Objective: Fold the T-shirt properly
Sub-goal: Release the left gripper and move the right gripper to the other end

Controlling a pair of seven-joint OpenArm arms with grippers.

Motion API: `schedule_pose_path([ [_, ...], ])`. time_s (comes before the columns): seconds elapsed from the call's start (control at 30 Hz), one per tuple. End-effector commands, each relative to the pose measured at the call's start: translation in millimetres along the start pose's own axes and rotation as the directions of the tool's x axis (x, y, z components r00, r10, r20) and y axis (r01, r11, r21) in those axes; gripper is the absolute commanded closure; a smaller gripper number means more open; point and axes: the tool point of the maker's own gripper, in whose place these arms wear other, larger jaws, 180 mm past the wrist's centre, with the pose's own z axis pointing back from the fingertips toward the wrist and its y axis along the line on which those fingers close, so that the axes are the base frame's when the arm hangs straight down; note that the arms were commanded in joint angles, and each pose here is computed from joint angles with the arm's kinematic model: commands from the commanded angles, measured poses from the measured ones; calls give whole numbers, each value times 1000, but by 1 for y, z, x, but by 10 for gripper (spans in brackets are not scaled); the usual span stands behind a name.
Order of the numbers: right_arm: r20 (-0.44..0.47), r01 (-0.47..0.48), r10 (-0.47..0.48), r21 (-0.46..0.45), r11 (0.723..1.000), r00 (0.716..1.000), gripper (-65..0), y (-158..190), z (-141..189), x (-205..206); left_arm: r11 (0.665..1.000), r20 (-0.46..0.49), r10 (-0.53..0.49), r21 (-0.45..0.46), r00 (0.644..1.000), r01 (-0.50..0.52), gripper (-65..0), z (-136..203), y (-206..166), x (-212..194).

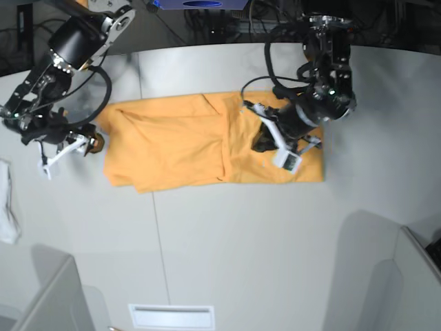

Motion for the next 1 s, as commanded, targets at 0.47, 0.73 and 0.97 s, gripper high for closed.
schedule_pose_path([
  [0.47,-110,131,-107,243,961,988,-389,5,-38,3,810,-62,106,585,992,-50,0,190,195,-83],
  [0.73,-217,66,10,340,938,976,-389,58,-66,-42,797,-66,91,603,994,-32,0,198,206,-78],
  [0.97,-245,35,59,366,930,968,-387,79,-77,-56,853,-88,89,520,992,-31,0,163,193,-80],
])
